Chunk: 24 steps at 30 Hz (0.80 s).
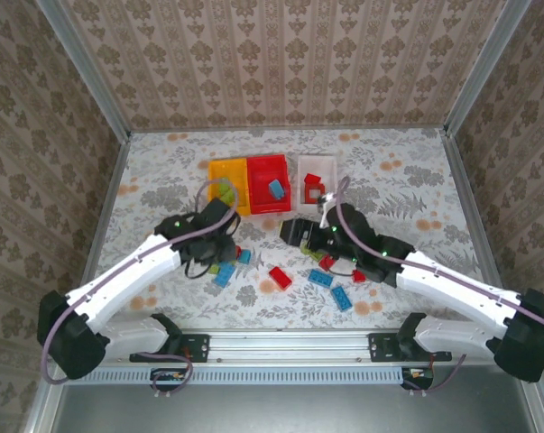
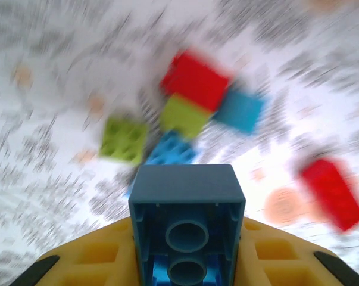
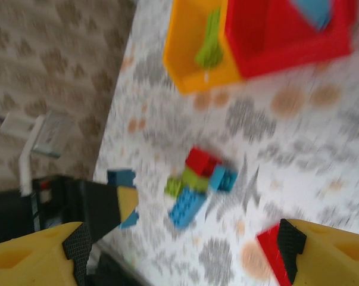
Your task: Sort the legos into containers by color
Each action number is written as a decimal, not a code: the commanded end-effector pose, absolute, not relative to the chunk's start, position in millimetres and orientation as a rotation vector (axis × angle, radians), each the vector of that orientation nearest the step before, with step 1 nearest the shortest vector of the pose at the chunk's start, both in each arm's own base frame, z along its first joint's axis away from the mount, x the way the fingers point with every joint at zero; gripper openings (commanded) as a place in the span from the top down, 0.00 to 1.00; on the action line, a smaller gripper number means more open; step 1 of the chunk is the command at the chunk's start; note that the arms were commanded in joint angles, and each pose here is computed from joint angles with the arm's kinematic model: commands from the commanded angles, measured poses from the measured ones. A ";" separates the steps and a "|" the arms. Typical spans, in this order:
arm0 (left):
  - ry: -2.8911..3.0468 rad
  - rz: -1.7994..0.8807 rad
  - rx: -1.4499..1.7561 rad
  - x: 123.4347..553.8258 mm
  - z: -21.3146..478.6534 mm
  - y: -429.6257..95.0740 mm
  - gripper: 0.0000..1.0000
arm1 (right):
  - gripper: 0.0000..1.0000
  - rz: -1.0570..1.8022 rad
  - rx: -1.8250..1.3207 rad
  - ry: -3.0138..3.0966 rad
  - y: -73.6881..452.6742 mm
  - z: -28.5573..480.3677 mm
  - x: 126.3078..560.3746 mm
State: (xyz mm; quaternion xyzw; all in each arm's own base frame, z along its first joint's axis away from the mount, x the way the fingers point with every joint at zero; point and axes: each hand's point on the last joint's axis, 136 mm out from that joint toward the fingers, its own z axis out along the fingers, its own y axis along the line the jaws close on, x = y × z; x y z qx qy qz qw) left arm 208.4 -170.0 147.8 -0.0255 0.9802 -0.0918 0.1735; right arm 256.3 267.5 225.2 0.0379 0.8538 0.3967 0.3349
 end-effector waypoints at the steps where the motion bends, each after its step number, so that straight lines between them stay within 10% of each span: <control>1: 2.743 -0.283 0.021 245.2 165.6 -199.9 0.73 | 0.16 0.945 0.117 2.119 246.1 250.0 285.0; 16: 2.752 -0.197 0.033 417.3 139.5 -282.1 0.72 | 0.16 0.881 0.251 2.075 209.9 261.2 320.0; 24: 2.812 -0.184 0.009 427.8 111.7 -285.5 0.49 | 0.15 0.852 0.247 2.148 206.9 239.4 313.8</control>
